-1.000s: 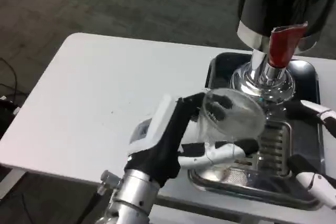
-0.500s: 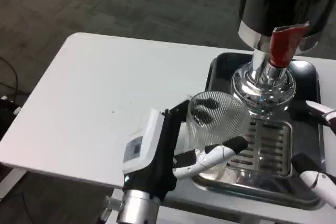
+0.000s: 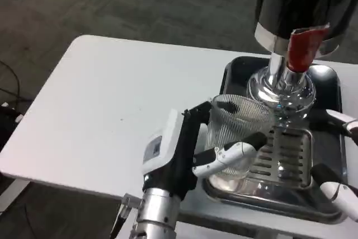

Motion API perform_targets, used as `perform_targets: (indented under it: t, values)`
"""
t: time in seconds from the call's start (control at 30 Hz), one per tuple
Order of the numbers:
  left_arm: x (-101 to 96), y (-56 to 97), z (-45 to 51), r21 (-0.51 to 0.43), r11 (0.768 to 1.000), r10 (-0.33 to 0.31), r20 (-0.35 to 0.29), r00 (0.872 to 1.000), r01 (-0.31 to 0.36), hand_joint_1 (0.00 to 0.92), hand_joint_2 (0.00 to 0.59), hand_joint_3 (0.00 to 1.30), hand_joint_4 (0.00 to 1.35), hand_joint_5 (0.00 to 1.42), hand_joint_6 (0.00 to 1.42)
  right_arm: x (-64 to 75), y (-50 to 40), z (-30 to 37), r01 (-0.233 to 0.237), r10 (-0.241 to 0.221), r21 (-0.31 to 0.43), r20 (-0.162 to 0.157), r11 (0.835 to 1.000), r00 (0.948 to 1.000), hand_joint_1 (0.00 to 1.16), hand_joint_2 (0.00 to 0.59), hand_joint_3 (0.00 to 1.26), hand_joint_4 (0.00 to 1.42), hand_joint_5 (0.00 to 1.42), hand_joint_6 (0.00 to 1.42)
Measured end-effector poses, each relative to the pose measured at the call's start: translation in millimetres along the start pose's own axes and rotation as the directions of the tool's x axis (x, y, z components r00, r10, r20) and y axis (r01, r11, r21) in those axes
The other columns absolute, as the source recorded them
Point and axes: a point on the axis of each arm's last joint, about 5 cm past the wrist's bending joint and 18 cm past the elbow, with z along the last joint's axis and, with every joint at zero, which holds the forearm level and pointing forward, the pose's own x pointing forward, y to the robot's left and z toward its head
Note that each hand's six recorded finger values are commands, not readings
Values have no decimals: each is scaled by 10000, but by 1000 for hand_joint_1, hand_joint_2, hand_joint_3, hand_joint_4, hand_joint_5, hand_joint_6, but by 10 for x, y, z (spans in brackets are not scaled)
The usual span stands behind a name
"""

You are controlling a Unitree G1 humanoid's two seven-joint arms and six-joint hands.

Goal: Grasp the cup under the faucet to collect the drink, then remove the cup.

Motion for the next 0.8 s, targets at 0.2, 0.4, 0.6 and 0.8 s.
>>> perform_targets:
  t: [0.2,0.4,0.6,0.8]
  values:
    - [7,0,2,-46,10000,-15,69,10000,15,254,306,690,732,565,402,5,-3,-2,61,-62,132,38,9999,10000,388,367,215,253,184,97]
    - [38,-1,22,18,10000,-26,153,9999,26,244,306,690,732,565,400,27,4,2,61,-63,169,142,9998,9999,388,367,215,253,184,92]
    - [89,-14,69,19,10000,43,246,9997,-43,228,317,690,732,565,399,28,7,2,53,-56,182,147,9998,9999,387,370,215,253,184,86]
    - [132,-13,103,8,10000,92,407,9991,-92,223,318,694,735,565,398,29,13,1,29,-32,215,145,9998,9999,386,372,215,253,184,84]
